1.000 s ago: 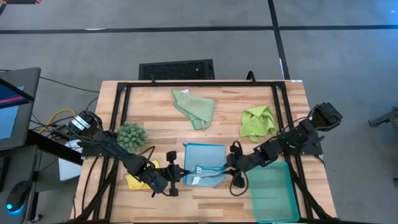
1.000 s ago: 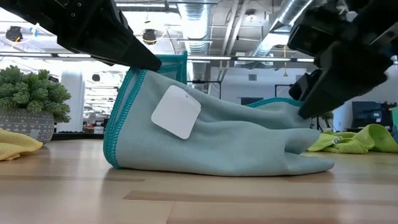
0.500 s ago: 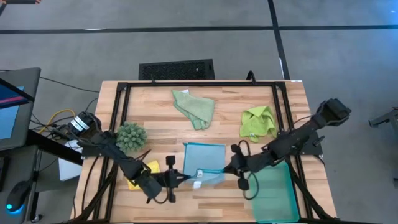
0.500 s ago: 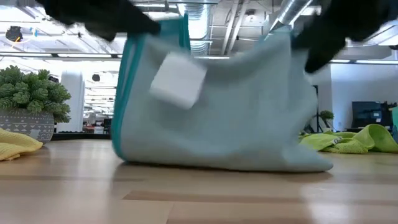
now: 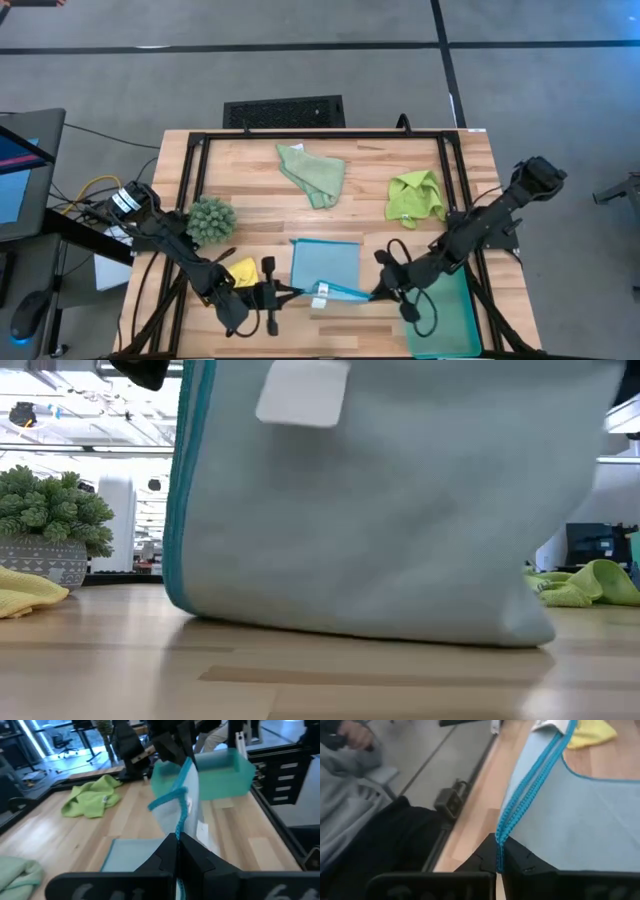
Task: Fold microfiber towels
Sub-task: Fold the blue microfiber cloth
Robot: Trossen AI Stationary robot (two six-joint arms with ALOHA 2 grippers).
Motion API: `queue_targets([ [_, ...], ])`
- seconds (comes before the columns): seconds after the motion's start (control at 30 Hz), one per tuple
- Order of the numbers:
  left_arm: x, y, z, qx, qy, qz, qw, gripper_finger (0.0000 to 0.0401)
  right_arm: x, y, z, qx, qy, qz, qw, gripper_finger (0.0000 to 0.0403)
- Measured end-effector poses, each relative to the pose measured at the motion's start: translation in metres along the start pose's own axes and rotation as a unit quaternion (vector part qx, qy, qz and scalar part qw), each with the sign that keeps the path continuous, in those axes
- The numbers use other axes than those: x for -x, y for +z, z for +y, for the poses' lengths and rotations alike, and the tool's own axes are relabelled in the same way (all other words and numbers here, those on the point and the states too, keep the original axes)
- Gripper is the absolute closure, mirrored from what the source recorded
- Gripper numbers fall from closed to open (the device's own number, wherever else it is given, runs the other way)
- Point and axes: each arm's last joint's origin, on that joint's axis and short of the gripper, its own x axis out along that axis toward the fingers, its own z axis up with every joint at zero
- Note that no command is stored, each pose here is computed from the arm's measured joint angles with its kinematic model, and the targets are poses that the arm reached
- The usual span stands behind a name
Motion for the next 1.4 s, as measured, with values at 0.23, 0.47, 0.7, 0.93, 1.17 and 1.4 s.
queue_targets([
  [0.23,-0.016,-0.021,0.004,-0.01,0.063,0.025,0.998,0.0401,-0.005,0.004,-0.034,-0.045,-0.114,-0.013,0.992,0.039],
  [0.47,-0.01,-0.014,-0.006,-0.043,0.057,0.0,0.997,0.0401,0.005,0.009,-0.019,-0.026,-0.069,-0.022,0.997,0.0382],
  [0.7,0.003,0.016,-0.022,-0.023,-0.051,-0.113,0.992,0.0401,0.023,0.034,0.033,0.04,0.067,-0.072,0.994,0.0388],
  [0.93,0.012,0.076,-0.035,-0.065,-0.051,-0.215,0.973,0.0401,0.057,0.093,0.069,0.114,0.077,-0.161,0.977,0.0388],
  [1.17,-0.006,0.116,-0.009,-0.173,0.107,-0.142,0.969,0.0401,0.09,0.116,0.046,0.112,-0.101,-0.125,0.981,0.0389],
  [1.4,-0.047,0.121,0.076,-0.198,0.138,-0.075,0.968,0.0401,0.106,0.115,-0.012,0.073,-0.314,-0.073,0.944,0.0388],
])
